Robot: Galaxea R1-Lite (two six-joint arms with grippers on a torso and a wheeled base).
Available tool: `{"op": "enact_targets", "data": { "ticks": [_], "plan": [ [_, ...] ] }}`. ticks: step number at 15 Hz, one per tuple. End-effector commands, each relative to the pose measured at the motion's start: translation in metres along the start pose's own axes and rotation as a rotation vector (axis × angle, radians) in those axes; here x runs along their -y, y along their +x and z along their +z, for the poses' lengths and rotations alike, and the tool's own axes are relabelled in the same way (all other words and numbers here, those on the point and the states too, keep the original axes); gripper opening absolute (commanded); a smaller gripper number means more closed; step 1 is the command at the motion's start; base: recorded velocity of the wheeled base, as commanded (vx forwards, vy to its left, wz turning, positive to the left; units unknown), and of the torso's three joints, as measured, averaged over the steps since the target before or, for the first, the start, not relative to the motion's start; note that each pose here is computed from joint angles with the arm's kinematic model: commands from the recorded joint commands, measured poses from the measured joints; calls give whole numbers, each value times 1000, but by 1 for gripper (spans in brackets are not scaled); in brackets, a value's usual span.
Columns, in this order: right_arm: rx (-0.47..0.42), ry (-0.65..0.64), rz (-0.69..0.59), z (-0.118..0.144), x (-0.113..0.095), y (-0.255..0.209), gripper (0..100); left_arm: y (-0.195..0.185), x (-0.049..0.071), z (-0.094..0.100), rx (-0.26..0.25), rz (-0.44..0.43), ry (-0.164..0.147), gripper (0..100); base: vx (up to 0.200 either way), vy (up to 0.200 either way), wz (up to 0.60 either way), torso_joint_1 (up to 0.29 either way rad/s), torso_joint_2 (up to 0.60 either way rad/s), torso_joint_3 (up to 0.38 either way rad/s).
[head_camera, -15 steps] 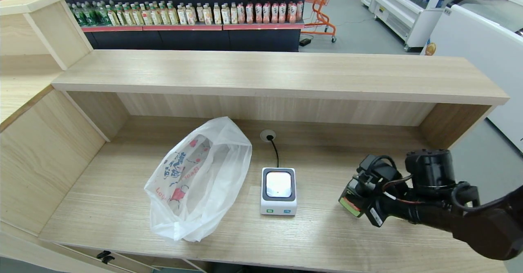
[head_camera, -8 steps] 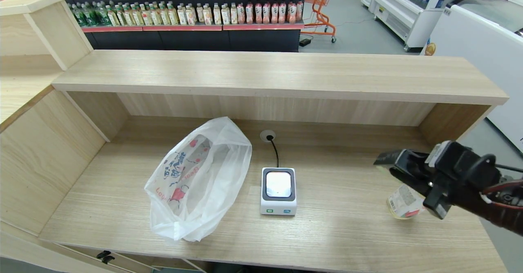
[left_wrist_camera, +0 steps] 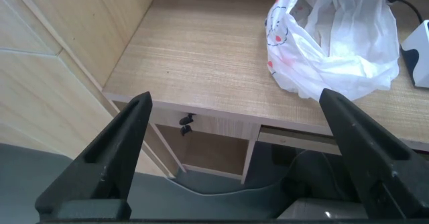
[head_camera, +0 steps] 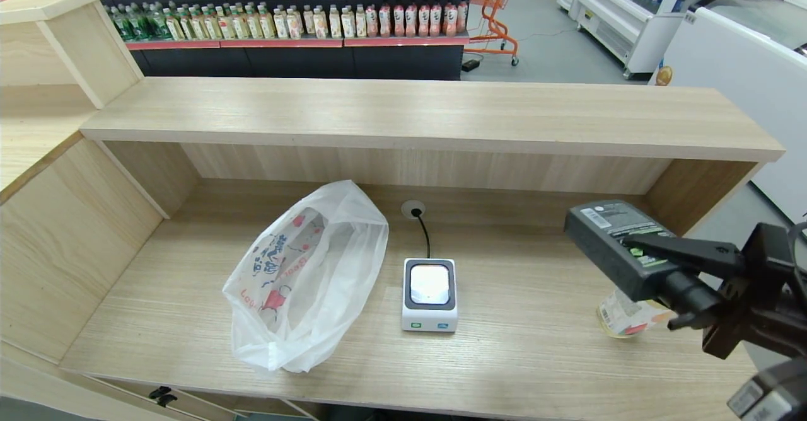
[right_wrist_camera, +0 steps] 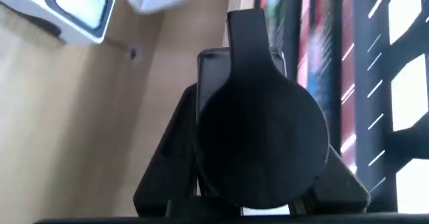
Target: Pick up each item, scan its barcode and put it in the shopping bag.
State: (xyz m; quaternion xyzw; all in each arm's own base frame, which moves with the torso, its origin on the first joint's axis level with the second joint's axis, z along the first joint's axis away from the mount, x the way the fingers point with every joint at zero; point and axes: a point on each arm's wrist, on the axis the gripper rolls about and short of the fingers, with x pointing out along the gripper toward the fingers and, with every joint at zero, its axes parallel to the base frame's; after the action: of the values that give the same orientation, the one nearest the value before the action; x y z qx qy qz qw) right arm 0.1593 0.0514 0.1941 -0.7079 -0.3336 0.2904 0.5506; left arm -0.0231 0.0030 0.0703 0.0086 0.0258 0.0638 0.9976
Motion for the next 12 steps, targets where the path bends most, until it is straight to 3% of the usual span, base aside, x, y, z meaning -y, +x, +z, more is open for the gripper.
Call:
{"op": "enact_targets", "data": {
  "ticks": [1, 4, 7, 12],
  "plan": [
    [240, -190, 0, 7, -16, 16, 0, 0, 0, 0, 0, 1, 0, 100, 0, 0, 0, 0, 0, 0],
    [488, -315, -2, 24, -33, 21, 0, 0, 0, 0, 0, 2, 0, 100, 0, 0, 0, 0, 0, 0],
    [596, -413, -84, 29, -36, 20, 0, 0, 0, 0, 0, 1, 0, 100, 0, 0, 0, 0, 0, 0],
    [634, -509, -157, 28, -38, 23, 0, 0, 0, 0, 0, 1, 0, 100, 0, 0, 0, 0, 0, 0]
  ]
}}
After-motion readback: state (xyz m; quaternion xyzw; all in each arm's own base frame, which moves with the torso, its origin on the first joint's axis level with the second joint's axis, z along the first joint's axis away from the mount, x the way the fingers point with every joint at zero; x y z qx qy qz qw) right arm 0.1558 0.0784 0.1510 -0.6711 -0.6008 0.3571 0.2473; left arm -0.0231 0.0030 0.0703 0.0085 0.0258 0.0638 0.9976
